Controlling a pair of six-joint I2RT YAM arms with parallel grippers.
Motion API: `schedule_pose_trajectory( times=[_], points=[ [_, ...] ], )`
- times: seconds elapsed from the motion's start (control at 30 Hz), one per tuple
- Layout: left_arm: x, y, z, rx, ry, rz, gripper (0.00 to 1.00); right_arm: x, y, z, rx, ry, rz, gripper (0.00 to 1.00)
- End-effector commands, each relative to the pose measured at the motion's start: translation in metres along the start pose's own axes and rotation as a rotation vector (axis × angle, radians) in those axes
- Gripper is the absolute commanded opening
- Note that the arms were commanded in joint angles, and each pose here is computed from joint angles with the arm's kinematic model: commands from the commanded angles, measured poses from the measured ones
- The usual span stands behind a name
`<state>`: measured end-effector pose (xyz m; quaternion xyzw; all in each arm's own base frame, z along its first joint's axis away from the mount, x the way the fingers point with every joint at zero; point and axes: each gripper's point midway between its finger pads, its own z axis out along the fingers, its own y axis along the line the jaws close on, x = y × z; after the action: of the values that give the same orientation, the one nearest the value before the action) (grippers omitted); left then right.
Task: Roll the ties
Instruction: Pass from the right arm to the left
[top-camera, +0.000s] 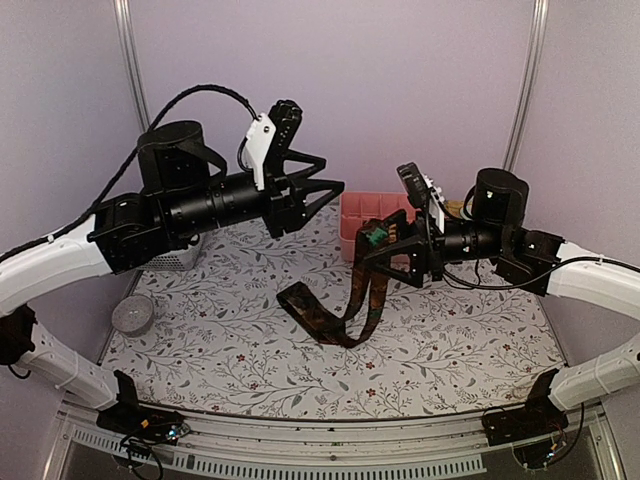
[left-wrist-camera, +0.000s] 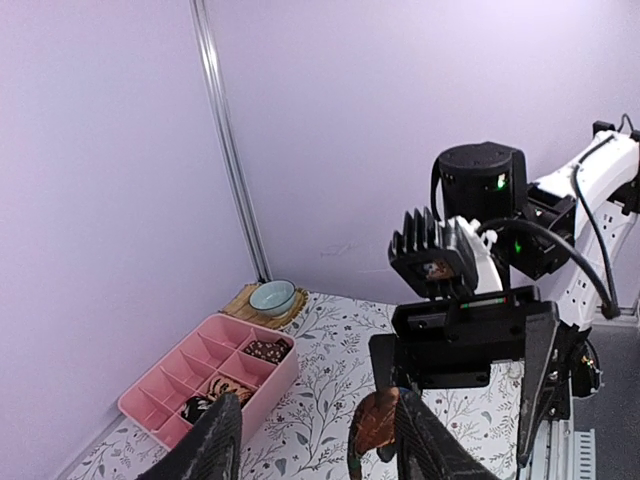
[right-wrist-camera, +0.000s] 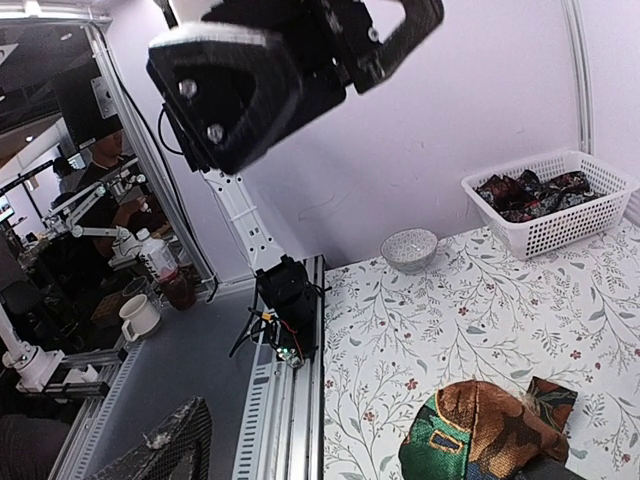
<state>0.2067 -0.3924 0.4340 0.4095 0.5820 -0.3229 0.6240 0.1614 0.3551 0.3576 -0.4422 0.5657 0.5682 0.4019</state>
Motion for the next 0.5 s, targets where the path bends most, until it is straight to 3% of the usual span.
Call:
schedule_pose_trajectory(
  times=[0.0, 0.23, 0.4, 0.47],
  points=[
    [-0.021, 0.019, -0.010, -0.058, -0.053, -0.013, 0.53, 0.003, -0.001, 0.001, 0.000, -0.003, -0.028, 0.76],
    [0.021, -0.017, -0.017, 0.121, -0.006, 0.034, 0.81, -0.002, 0.005, 0.005, -0.053, -0.010, -0.003, 0.75],
    [0.055, -0.021, -0.016, 0.121, 0.039, 0.027, 0.98, -0.018, 0.012, 0.006, -0.078, -0.017, 0.024, 0.75],
    [0.064, -0.025, -0.011, 0.138, 0.033, 0.010, 1.00, -0.025, 0.015, 0.007, -0.095, -0.026, 0.033, 0.75]
  ],
)
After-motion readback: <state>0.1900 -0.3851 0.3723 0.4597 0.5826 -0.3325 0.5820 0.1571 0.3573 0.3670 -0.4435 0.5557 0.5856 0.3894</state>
